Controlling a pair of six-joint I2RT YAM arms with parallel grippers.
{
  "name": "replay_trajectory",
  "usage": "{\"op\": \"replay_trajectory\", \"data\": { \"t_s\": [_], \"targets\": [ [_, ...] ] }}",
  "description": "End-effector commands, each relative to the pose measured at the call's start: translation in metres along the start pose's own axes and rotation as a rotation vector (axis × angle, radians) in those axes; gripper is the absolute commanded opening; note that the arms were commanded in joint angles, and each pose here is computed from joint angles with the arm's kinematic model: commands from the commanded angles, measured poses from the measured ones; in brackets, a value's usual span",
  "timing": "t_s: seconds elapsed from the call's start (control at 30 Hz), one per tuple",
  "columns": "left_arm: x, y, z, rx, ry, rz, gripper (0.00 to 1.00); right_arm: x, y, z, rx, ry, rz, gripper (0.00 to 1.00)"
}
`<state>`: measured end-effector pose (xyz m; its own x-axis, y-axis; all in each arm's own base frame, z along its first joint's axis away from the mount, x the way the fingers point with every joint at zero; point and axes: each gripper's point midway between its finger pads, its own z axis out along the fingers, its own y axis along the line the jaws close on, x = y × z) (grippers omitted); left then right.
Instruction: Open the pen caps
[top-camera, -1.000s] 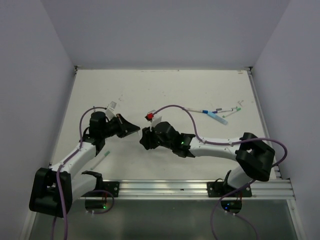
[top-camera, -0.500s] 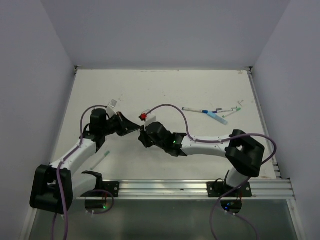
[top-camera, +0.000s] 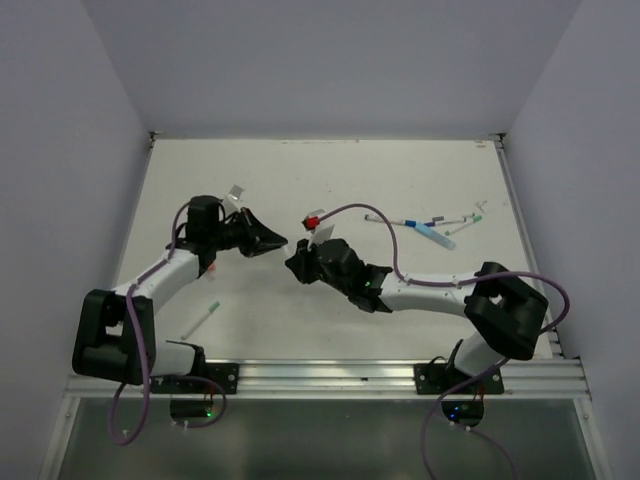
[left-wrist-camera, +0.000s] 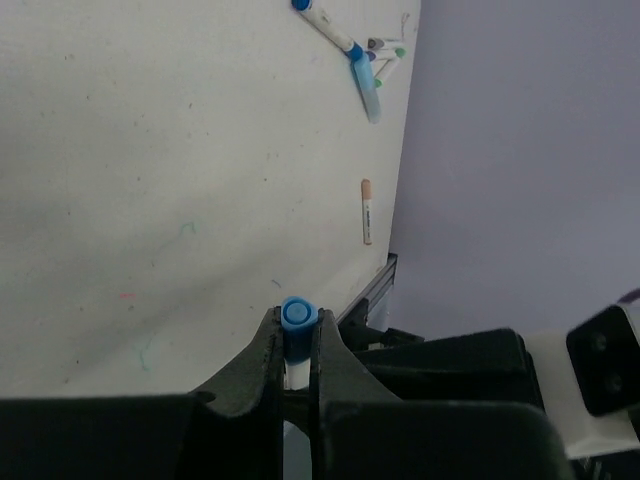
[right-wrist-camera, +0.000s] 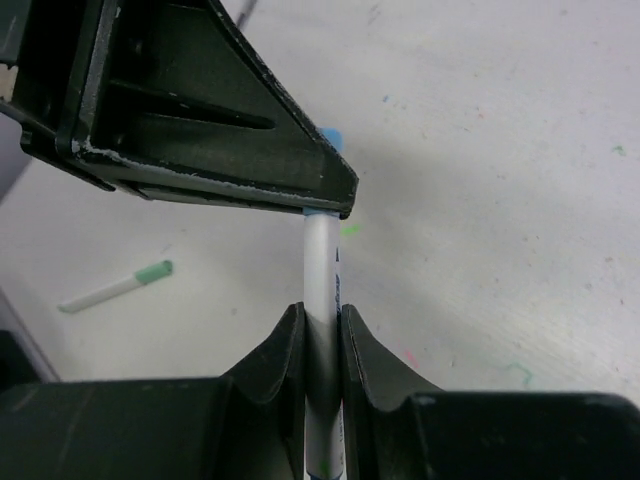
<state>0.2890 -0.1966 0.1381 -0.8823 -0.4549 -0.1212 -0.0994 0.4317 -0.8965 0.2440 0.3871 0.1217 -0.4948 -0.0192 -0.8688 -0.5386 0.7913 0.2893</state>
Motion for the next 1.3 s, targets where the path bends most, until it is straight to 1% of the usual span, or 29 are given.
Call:
{"op": "replay_trajectory", "data": {
  "t_s": [0.0,0.03,0.07,0.1,0.13,0.17,0.23,0.27,0.33,0.37,0.4,0.43,0.47,0.5,0.53,0.57,0.6,0.63,0.67,0.7,0.77,0.8,0.83,0.87,0.9,0.97,1.0,1.13,1.27],
  "targets": [
    [-0.076,-0.044,-0.026,0.061,-0.298,0.243,0.0,0.037,-0.002,-0.012,-0.222,0.167,0.101,0.0],
    [-0.076,-0.045,-0.029,0.061,-0.312,0.3,0.0,0.044,0.001,-0.016,-0.274,0.186,0.155,0.0],
    [-0.074,-0.051,-0.035,0.077,-0.331,0.345,0.0,0.031,0.02,-0.022,-0.411,0.159,0.185,0.0],
    [-0.07,-0.047,-0.037,0.074,-0.332,0.365,0.0,0.028,0.02,-0.023,-0.448,0.159,0.208,0.0],
    [-0.071,-0.045,-0.039,0.055,-0.351,0.413,0.0,0.024,0.024,-0.024,-0.471,0.154,0.221,0.0],
    [-0.068,-0.041,-0.043,0.025,-0.358,0.426,0.0,0.023,0.025,-0.025,-0.48,0.157,0.221,0.0],
    [-0.073,-0.036,-0.051,-0.034,-0.402,0.474,0.0,0.018,0.022,-0.022,-0.458,0.149,0.208,0.0],
    [-0.072,-0.028,-0.053,-0.073,-0.402,0.463,0.0,0.024,0.015,-0.021,-0.414,0.177,0.199,0.0],
    [-0.08,-0.026,-0.059,-0.123,-0.442,0.467,0.0,0.015,-0.003,-0.011,-0.296,0.14,0.177,0.0],
    [-0.078,-0.018,-0.059,-0.155,-0.422,0.445,0.0,0.024,-0.019,-0.01,-0.209,0.18,0.171,0.0],
    [-0.077,-0.017,-0.058,-0.162,-0.414,0.442,0.0,0.021,-0.032,-0.006,-0.143,0.179,0.165,0.0],
    [-0.082,-0.016,-0.056,-0.179,-0.41,0.446,0.0,0.002,-0.046,0.002,-0.046,0.13,0.146,0.0],
    [-0.078,-0.008,-0.053,-0.215,-0.378,0.428,0.0,0.016,-0.065,0.002,0.056,0.2,0.122,0.0],
    [-0.078,-0.003,-0.051,-0.242,-0.365,0.427,0.0,0.011,-0.076,0.004,0.118,0.2,0.094,0.0],
    [-0.078,0.007,-0.047,-0.276,-0.344,0.435,0.0,-0.008,-0.084,0.011,0.189,0.162,0.057,0.0],
    [-0.075,0.011,-0.043,-0.288,-0.328,0.435,0.0,-0.009,-0.093,0.011,0.243,0.172,0.039,0.0],
    [-0.07,0.014,-0.037,-0.295,-0.303,0.445,0.0,0.002,-0.105,0.015,0.293,0.218,0.022,0.0],
    [-0.067,0.022,-0.03,-0.314,-0.276,0.438,0.0,-0.01,-0.11,0.019,0.329,0.198,0.014,0.0],
    [-0.059,0.022,-0.022,-0.316,-0.246,0.445,0.0,-0.009,-0.121,0.019,0.366,0.212,0.019,0.0],
    [-0.056,0.031,-0.015,-0.332,-0.221,0.426,0.0,-0.006,-0.126,0.025,0.387,0.221,0.018,0.0],
    [-0.047,0.028,-0.001,-0.305,-0.191,0.437,0.0,-0.005,-0.135,0.031,0.413,0.231,0.013,0.0],
    [-0.041,0.028,0.006,-0.279,-0.165,0.434,0.0,0.003,-0.144,0.036,0.435,0.259,0.007,0.0],
    [-0.039,0.033,0.013,-0.281,-0.15,0.417,0.0,-0.002,-0.145,0.041,0.442,0.26,0.007,0.0],
    [-0.038,0.032,0.018,-0.276,-0.141,0.423,0.0,0.004,-0.149,0.043,0.448,0.289,0.008,0.0],
    [-0.045,0.03,0.02,-0.293,-0.16,0.43,0.0,0.005,-0.153,0.045,0.454,0.299,0.01,0.0],
    [-0.045,0.038,0.025,-0.352,-0.143,0.437,0.0,0.011,-0.157,0.052,0.459,0.323,0.0,0.0],
    [-0.056,0.034,0.025,-0.381,-0.177,0.455,0.0,0.012,-0.16,0.053,0.467,0.327,-0.006,0.0],
    [-0.062,0.049,0.03,-0.484,-0.16,0.464,0.0,0.019,-0.173,0.052,0.506,0.342,-0.022,0.0],
    [-0.072,0.062,0.032,-0.557,-0.166,0.468,0.0,0.021,-0.179,0.054,0.499,0.351,-0.039,0.0]
  ]
}}
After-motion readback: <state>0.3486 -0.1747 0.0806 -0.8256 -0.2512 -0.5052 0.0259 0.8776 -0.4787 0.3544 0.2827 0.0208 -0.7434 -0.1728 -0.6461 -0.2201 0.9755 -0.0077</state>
